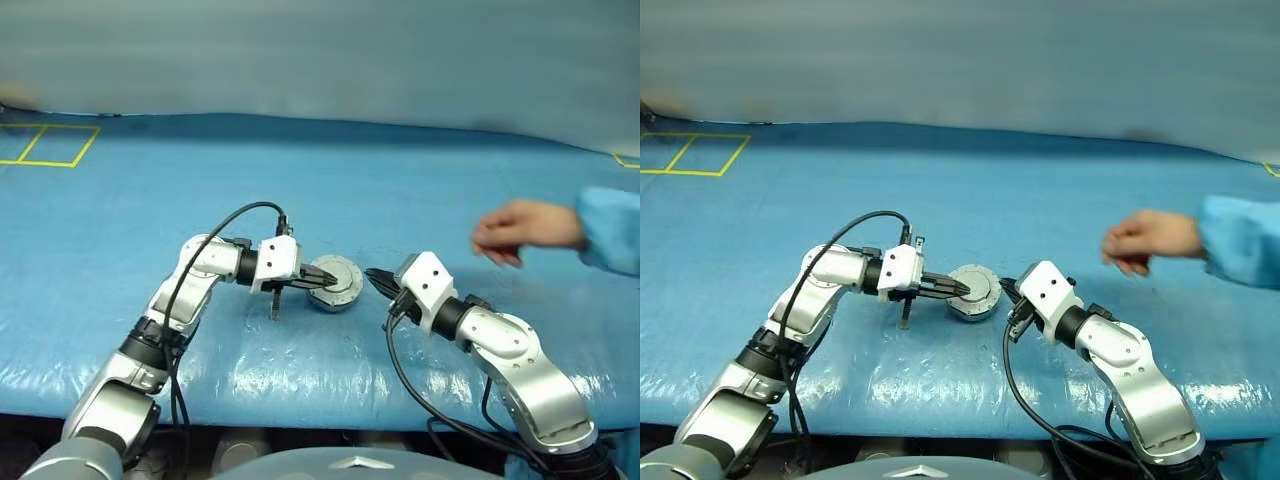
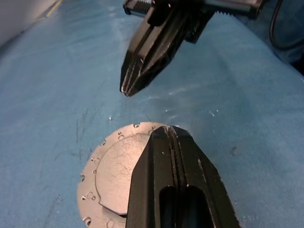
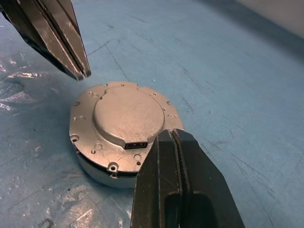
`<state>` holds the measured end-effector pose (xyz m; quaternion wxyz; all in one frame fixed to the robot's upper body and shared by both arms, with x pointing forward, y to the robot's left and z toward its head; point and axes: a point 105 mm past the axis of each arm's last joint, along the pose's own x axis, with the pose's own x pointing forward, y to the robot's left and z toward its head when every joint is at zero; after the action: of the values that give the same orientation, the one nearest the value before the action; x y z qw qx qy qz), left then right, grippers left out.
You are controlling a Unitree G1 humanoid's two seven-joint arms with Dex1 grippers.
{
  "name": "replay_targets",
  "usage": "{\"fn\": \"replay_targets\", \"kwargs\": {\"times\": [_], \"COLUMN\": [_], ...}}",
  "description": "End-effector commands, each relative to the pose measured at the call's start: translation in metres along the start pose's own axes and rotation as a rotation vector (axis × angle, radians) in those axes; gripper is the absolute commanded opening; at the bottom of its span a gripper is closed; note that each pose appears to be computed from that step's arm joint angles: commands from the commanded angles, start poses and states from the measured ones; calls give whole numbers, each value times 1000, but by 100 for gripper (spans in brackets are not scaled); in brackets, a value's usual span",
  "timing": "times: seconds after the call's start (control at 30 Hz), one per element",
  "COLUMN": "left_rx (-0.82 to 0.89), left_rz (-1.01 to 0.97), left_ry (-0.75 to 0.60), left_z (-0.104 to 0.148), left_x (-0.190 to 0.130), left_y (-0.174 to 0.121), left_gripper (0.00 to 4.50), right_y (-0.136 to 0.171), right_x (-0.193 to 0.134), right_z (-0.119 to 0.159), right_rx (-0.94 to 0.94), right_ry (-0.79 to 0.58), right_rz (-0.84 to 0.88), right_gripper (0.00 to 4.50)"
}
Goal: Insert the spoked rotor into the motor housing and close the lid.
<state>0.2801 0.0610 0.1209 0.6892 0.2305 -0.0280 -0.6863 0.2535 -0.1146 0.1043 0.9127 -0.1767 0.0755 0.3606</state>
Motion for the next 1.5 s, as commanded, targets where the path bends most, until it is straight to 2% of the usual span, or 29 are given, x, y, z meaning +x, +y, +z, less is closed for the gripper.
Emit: {"fn": "replay_targets", "kwargs": {"times": [0.03, 0.13, 1.1, 1.27, 1.37, 1.5], "left_rx": [15, 7, -10, -66, -115, -170], "left_rz": [40, 64, 106, 208, 252, 305], "left_ry": [6, 44, 33, -51, -70, -49], "left_z": [7, 0, -1, 8, 4, -5], "left_x": [-12, -18, -16, -20, -26, -34], "left_y": [3, 3, 3, 9, 3, -7], "left_gripper": [3, 3, 3, 3, 0, 0], "right_y": [-1, 0, -4, 8, 14, 18], "right_x": [0, 1, 2, 9, 16, 22], "right_z": [7, 6, 5, 16, 20, 24], "right_rx": [-21, -24, -48, -26, -45, -50], "right_ry": [-31, -27, -9, -65, -81, -97], "right_rz": [-1, 6, 7, 69, 101, 134], "right_gripper": [0, 0, 0, 0, 62, 192]}}
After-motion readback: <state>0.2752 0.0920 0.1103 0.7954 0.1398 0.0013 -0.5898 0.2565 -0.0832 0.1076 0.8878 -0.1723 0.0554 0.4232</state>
